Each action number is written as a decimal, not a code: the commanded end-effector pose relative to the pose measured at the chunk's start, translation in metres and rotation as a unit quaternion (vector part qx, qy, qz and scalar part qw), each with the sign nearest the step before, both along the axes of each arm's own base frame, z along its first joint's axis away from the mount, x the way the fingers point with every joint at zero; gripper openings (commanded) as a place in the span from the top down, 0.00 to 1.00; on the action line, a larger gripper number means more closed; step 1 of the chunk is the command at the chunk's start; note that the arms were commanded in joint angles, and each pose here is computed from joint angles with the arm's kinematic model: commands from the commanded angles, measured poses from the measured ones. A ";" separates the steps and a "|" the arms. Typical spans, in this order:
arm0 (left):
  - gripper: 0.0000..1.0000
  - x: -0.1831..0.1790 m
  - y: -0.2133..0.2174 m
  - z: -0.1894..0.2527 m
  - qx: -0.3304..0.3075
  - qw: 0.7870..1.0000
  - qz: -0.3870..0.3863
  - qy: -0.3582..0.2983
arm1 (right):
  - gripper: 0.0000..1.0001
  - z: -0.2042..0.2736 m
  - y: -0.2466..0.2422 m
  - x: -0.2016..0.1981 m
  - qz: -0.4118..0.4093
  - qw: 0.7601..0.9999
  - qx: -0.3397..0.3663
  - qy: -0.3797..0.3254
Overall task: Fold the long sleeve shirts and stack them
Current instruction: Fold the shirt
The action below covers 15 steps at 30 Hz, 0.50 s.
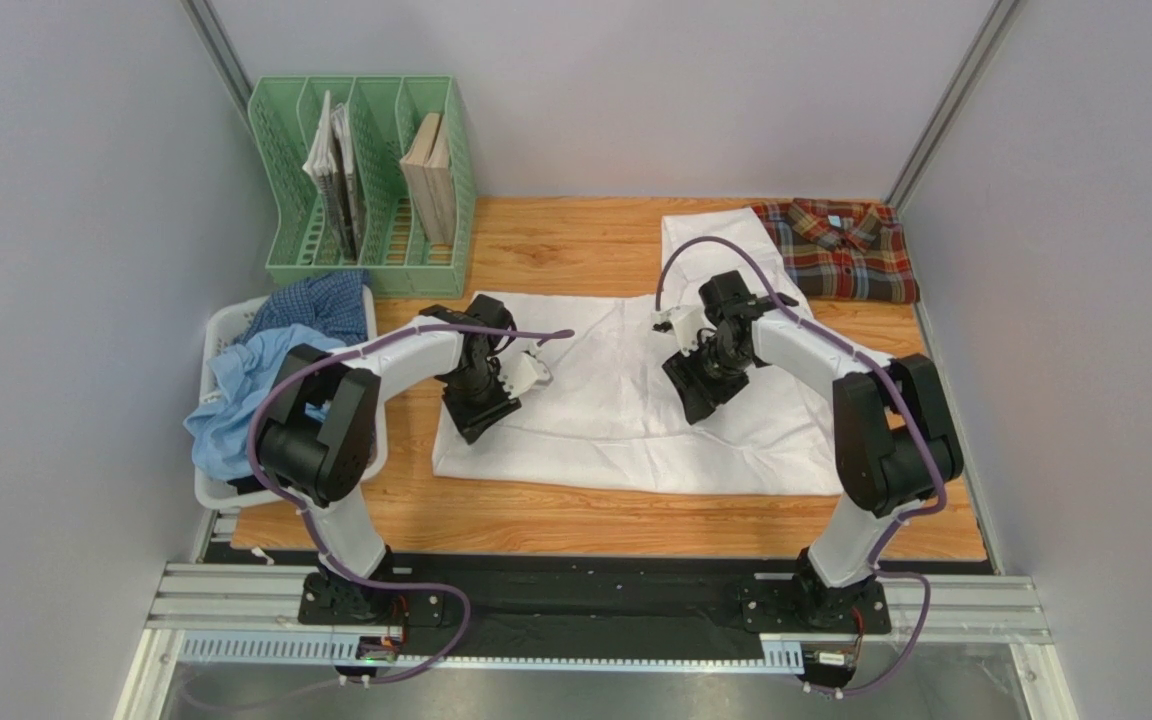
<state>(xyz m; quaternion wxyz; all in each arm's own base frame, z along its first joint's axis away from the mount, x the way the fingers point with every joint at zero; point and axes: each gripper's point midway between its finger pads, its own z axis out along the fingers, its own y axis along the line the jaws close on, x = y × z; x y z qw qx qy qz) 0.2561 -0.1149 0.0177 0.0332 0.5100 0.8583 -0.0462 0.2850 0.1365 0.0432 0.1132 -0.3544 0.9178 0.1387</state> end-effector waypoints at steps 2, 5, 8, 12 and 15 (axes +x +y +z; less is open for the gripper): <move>0.57 0.005 0.001 0.007 -0.008 1.000 0.023 -0.009 | 0.51 -0.005 0.009 0.039 -0.043 0.998 -0.020 -0.047; 0.58 0.005 0.002 0.009 -0.014 1.000 0.024 -0.008 | 0.59 -0.012 0.009 0.042 -0.048 0.997 -0.032 -0.045; 0.65 0.005 0.001 0.010 -0.022 1.000 0.022 -0.005 | 0.71 -0.015 0.007 0.043 -0.051 0.997 -0.039 -0.043; 0.77 0.006 0.002 0.010 -0.019 1.000 0.022 -0.006 | 0.86 -0.017 0.004 0.043 -0.053 0.997 -0.048 -0.042; 0.87 0.008 0.003 0.015 -0.021 0.999 0.023 -0.013 | 0.96 -0.012 0.004 0.045 -0.054 0.996 -0.046 -0.049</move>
